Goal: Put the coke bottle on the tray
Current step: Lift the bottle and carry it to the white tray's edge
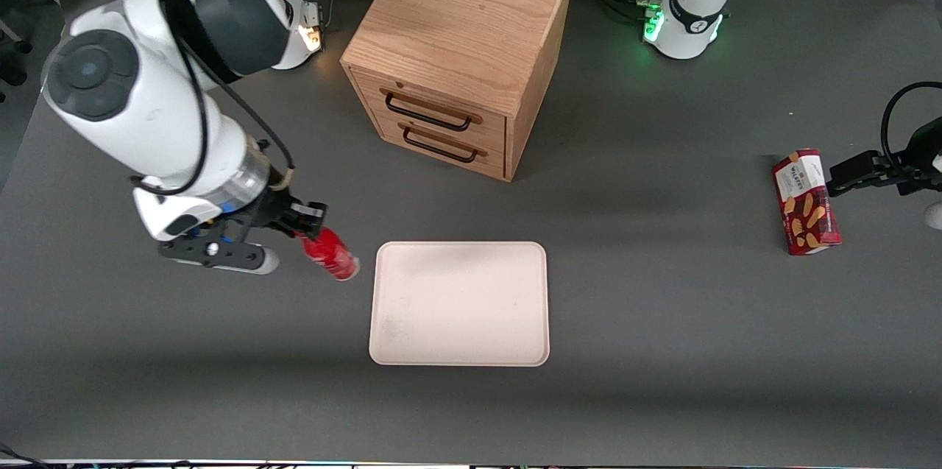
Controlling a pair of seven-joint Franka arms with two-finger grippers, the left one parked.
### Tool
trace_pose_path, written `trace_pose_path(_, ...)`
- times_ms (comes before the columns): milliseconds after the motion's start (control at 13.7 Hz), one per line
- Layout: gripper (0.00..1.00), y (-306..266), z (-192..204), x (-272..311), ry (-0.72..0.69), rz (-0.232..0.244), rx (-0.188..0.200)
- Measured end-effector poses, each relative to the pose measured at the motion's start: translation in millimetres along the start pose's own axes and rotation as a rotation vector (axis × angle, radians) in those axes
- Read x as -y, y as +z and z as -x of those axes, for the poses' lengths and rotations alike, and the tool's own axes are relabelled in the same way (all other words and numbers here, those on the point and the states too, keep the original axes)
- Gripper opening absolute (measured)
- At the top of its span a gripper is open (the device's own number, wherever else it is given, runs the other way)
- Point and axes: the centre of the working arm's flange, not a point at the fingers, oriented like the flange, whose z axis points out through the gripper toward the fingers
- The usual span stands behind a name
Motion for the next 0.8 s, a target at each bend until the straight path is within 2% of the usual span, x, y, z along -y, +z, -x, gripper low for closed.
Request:
trace_pose_path(220, 0.31, 11, 3, 16, 0.025, -0.021, -0.005)
trace_pose_path(366, 0.31, 25, 0, 18, 0.027, -0.013, 0.01)
trace_pose_path(805, 0.31, 130, -26, 28, 0.041, 0.012, 0.056)
